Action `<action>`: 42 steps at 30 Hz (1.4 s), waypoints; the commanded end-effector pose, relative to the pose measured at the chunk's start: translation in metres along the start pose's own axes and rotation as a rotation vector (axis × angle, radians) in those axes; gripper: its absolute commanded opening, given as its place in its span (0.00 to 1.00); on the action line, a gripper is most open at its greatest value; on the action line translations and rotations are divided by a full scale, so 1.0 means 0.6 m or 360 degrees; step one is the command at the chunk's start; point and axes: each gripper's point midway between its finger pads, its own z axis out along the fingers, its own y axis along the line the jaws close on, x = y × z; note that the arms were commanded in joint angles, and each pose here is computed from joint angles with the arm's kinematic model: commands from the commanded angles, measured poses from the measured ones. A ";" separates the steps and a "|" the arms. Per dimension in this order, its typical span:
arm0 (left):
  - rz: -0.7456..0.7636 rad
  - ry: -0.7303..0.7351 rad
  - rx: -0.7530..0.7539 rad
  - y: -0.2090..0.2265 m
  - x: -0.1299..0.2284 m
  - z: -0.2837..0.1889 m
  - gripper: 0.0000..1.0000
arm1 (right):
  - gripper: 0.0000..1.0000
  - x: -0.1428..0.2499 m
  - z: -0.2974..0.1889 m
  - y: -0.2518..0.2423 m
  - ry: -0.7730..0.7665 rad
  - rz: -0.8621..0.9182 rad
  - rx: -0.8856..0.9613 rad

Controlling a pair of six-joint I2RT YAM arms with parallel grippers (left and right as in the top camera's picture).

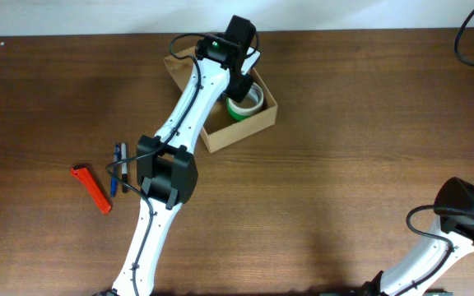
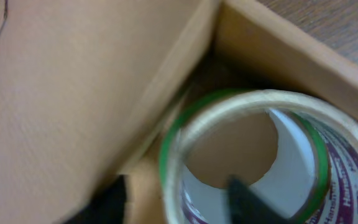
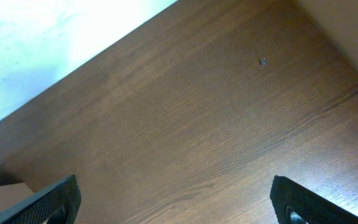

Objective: Pack container
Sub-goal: 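Move the left gripper to the orange box cutter and grasp it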

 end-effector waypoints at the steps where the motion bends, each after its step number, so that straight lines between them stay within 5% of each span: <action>1: 0.0004 0.0016 -0.0024 0.009 0.004 0.002 0.59 | 0.99 -0.003 -0.012 0.003 -0.0030 0.0005 -0.0016; 7: -0.0002 -0.0056 -0.0076 0.023 -0.013 -0.071 0.53 | 0.99 -0.003 -0.012 0.003 -0.0030 0.0005 -0.0017; 16: -0.0069 -0.0333 -0.0476 0.105 -0.009 -0.338 0.56 | 0.99 -0.003 -0.012 0.003 -0.0030 0.0005 -0.0017; 29: -0.0462 -0.0436 -0.0937 0.242 0.195 -0.639 0.57 | 0.99 -0.003 -0.012 0.003 -0.0030 0.0005 -0.0016; 33: -0.0651 -0.0334 -0.0819 0.260 0.286 -0.638 0.57 | 0.99 -0.003 -0.012 0.003 -0.0030 0.0005 -0.0017; 42: -0.1234 0.0306 -0.0517 0.324 0.468 -0.425 0.64 | 0.99 -0.003 -0.012 0.003 -0.0030 0.0005 -0.0016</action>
